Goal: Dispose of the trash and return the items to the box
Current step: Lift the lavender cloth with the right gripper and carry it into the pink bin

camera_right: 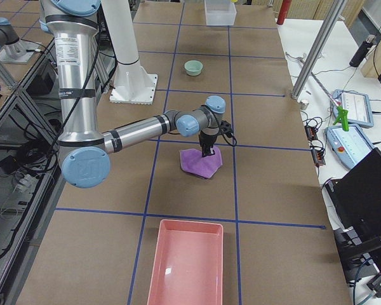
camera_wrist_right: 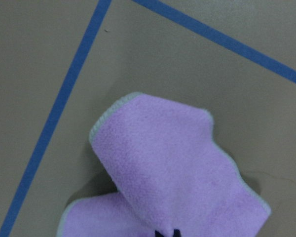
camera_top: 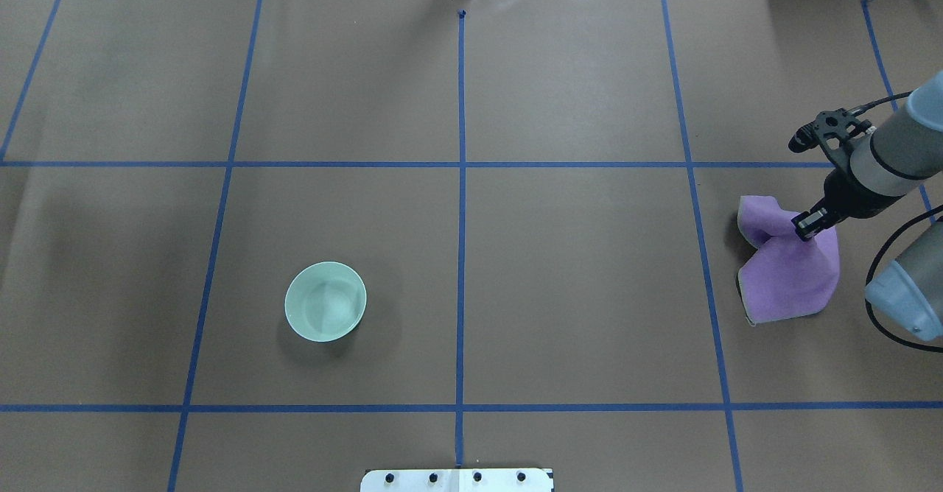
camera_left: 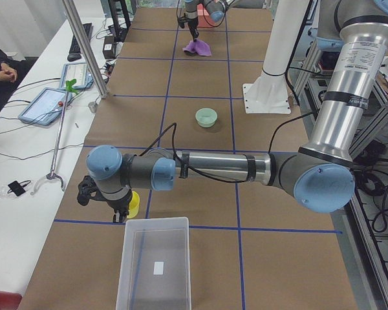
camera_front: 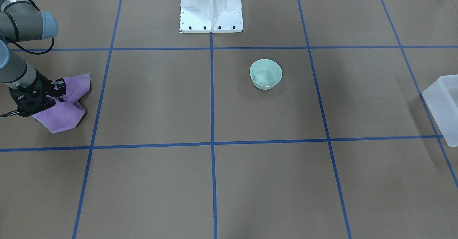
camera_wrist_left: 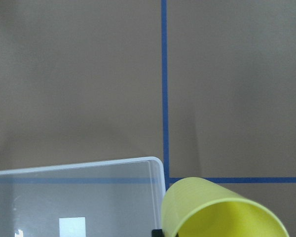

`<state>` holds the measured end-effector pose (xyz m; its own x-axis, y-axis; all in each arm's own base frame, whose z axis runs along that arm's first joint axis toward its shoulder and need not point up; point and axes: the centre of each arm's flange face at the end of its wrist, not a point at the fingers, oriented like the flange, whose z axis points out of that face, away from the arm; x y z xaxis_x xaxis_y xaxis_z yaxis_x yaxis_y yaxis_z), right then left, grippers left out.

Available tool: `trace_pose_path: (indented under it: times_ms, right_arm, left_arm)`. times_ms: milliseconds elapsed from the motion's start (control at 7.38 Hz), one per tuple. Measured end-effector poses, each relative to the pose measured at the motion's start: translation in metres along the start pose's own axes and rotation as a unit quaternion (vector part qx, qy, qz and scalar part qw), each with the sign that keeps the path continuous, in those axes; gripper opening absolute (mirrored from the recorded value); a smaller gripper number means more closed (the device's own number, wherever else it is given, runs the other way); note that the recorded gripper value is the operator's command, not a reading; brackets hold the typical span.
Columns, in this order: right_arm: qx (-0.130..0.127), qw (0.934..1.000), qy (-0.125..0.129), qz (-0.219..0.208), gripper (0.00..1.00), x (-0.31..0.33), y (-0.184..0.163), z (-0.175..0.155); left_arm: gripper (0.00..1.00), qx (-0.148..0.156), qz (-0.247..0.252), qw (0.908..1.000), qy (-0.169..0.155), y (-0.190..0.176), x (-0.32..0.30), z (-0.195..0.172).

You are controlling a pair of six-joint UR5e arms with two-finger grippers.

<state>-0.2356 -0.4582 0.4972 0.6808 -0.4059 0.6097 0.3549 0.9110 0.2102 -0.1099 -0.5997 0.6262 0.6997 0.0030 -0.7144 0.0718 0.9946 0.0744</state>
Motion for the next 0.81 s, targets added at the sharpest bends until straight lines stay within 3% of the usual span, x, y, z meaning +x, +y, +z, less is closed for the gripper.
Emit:
trace_pose_path:
  times_ms: [406, 812]
  right_arm:
    - [0.002, 0.9991, 0.008, 0.043, 0.00, -0.022, 0.012, -0.088]
    - [0.036, 0.9943, -0.019, 0.098, 0.00, 0.012, 0.026, -0.152]
  left_arm:
    - [0.00, -0.017, 0.002, 0.9998, -0.006, 0.018, -0.029, 0.026]
    - [0.00, -0.033, -0.015, 0.9993, -0.006, 0.064, -0.059, 0.058]
